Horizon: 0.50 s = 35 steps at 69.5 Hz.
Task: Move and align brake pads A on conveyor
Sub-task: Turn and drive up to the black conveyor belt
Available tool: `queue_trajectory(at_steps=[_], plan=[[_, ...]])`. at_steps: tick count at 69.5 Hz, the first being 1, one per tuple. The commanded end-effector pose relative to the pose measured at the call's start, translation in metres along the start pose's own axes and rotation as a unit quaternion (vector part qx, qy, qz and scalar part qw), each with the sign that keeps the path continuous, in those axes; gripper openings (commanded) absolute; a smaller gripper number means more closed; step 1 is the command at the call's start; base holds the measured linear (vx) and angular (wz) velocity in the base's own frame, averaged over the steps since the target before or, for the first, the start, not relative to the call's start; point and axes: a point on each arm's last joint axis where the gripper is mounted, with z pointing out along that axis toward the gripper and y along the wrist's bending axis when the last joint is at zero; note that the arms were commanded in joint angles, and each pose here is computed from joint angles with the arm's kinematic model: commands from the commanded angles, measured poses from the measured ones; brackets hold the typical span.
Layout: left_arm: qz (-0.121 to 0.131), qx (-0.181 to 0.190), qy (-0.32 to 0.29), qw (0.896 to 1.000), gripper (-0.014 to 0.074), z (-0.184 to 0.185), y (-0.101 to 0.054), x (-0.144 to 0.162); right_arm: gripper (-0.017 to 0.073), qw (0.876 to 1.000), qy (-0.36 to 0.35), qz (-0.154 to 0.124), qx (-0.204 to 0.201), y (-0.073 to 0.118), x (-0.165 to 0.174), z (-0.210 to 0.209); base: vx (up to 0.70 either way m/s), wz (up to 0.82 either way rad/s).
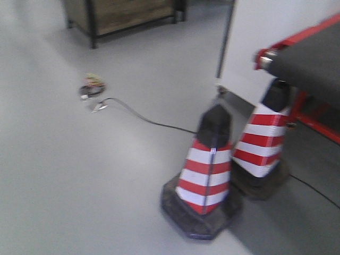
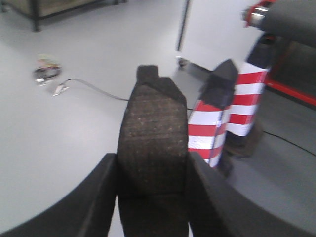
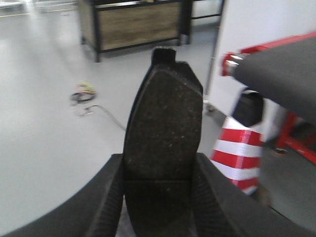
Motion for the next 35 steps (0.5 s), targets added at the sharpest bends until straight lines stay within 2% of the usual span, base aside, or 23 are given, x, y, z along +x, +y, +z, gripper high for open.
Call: queue_trajectory(at_steps=[1,35], plan=[[-0.001,0.015,-0.053,0.998,-0.0006,-0.004,-0.0034,-0.0161,-0.0006,0.998,-0.06,-0.004,0.007,-0.0014,-0.0187,-0.0033,0.21,-0.96],[-0.001,0.015,-0.053,0.998,-0.0006,-0.004,-0.0034,-0.0161,-0.0006,0.998,-0.06,-0.004,0.007,-0.0014,-0.0187,-0.0033,0.19,-0.88]])
